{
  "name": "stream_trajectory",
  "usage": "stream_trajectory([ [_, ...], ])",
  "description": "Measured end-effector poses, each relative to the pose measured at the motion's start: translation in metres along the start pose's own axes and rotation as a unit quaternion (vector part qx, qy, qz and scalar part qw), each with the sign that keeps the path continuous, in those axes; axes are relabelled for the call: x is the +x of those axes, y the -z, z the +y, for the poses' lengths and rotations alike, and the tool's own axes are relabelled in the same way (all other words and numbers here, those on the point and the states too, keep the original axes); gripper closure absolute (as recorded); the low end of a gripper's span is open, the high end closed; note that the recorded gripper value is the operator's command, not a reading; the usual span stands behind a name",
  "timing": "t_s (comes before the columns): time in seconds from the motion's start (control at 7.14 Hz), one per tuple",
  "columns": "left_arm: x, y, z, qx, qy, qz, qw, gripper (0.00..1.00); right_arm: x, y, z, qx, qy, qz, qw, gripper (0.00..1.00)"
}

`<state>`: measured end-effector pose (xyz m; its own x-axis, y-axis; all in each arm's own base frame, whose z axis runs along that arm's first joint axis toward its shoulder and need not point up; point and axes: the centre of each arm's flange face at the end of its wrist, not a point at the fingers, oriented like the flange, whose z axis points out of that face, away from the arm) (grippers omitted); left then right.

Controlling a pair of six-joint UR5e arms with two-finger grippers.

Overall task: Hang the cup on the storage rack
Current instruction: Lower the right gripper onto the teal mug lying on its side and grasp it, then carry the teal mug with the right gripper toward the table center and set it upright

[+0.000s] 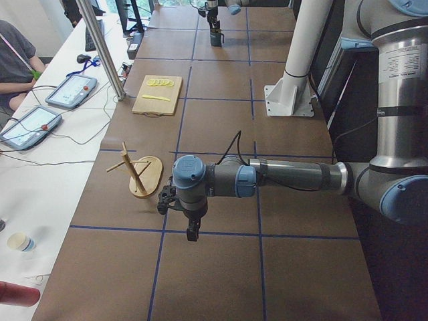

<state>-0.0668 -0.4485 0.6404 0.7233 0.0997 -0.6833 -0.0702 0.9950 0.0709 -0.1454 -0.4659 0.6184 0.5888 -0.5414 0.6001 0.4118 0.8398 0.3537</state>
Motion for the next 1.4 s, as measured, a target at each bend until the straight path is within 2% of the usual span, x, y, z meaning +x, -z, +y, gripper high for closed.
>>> stream_trajectory([
  [0.42, 0.000, 0.000, 0.000, 0.000, 0.000, 0.000, 1.0000, 0.00, -0.001, 0.000, -0.002, 0.001, 0.001, 0.001, 1.0000, 1.00],
  [0.84, 0.001, 0.001, 0.000, 0.001, -0.001, 0.000, 1.0000, 0.00, -0.017, 0.022, -0.016, 0.022, 0.009, -0.004, 0.9997, 1.00],
  [0.98, 0.001, 0.001, 0.000, 0.001, -0.001, 0.000, 1.0000, 0.00, -0.032, 0.039, -0.026, 0.031, -0.015, -0.005, 0.9994, 1.00],
  [1.12, 0.001, 0.001, 0.000, 0.002, -0.001, 0.000, 1.0000, 0.00, -0.053, 0.060, -0.043, 0.038, -0.063, -0.009, 0.9972, 1.00],
  [1.26, 0.001, 0.002, 0.000, 0.002, -0.002, 0.000, 1.0000, 0.00, -0.080, 0.081, -0.067, 0.044, -0.113, -0.015, 0.9925, 1.00],
  [1.4, 0.002, 0.003, -0.001, 0.003, -0.003, 0.000, 1.0000, 0.00, -0.119, 0.096, -0.100, 0.047, -0.170, -0.025, 0.9840, 1.00],
])
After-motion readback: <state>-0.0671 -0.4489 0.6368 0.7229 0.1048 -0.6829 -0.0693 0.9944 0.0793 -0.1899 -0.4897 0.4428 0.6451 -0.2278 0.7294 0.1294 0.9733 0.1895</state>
